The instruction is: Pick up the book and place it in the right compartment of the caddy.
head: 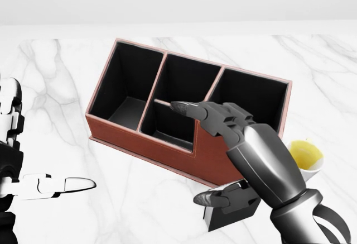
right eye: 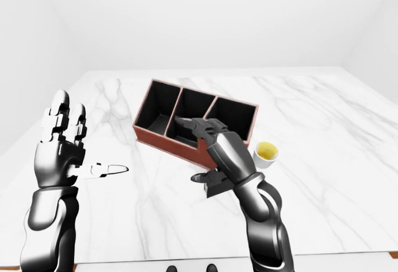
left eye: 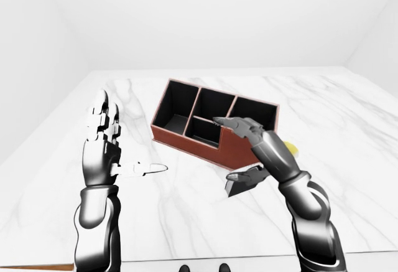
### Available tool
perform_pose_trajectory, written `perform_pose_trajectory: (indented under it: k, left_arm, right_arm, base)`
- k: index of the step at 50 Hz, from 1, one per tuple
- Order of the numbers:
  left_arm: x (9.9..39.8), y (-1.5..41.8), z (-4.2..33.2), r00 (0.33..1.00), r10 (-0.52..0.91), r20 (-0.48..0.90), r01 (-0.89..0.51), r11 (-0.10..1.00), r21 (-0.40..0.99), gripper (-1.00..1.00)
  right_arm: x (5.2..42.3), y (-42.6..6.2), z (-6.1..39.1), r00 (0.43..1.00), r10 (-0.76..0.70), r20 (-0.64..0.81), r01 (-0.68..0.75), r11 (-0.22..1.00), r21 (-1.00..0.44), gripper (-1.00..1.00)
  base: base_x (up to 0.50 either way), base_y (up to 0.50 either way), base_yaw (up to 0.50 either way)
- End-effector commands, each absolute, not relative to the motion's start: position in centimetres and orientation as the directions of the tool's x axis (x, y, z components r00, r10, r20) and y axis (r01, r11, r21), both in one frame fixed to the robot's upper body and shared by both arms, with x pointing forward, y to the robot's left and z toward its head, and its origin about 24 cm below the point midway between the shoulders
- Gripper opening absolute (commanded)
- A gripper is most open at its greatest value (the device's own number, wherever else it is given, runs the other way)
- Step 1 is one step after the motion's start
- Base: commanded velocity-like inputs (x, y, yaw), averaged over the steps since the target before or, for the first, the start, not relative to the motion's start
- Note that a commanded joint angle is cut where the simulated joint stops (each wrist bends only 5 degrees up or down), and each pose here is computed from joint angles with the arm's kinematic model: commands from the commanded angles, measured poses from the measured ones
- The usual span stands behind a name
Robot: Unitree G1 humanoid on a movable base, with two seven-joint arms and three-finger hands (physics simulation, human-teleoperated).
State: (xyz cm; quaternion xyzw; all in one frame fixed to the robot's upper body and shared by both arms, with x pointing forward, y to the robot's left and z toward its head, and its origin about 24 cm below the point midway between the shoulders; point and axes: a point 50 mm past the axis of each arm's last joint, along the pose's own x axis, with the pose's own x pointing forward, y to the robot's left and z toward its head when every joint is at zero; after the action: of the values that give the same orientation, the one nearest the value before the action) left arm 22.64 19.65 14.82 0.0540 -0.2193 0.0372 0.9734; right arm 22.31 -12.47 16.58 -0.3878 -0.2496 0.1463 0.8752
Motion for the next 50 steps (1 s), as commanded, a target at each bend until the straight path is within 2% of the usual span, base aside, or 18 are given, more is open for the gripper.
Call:
perform_pose_trajectory:
  k: [1, 25, 50]
  left_arm:
    - [22.7, 19.7, 14.8, 0.901, 0.051, 0.43, -0.096, 0.992, 0.085, 1.0]
    - [22.8, 19.6, 14.5, 0.904, 0.045, 0.424, -0.088, 0.993, 0.082, 1.0]
    - [22.8, 19.5, 14.4, 0.905, 0.039, 0.423, -0.081, 0.994, 0.08, 1.0]
  right_arm:
    - [21.8, -11.8, 14.6, 0.858, 0.492, 0.149, -0.153, 0.52, -0.84, 0.48]
    - [21.3, -12.1, 10.5, 0.906, 0.417, -0.075, -0.236, 0.349, -0.907, 0.48]
    - [22.7, -12.2, 9.2, 0.923, 0.362, -0.128, -0.224, 0.237, -0.945, 0.51]
  base:
    - [0.0, 0.0, 0.0]
    - [0.0, 0.0, 0.0]
    - [0.0, 0.0, 0.0]
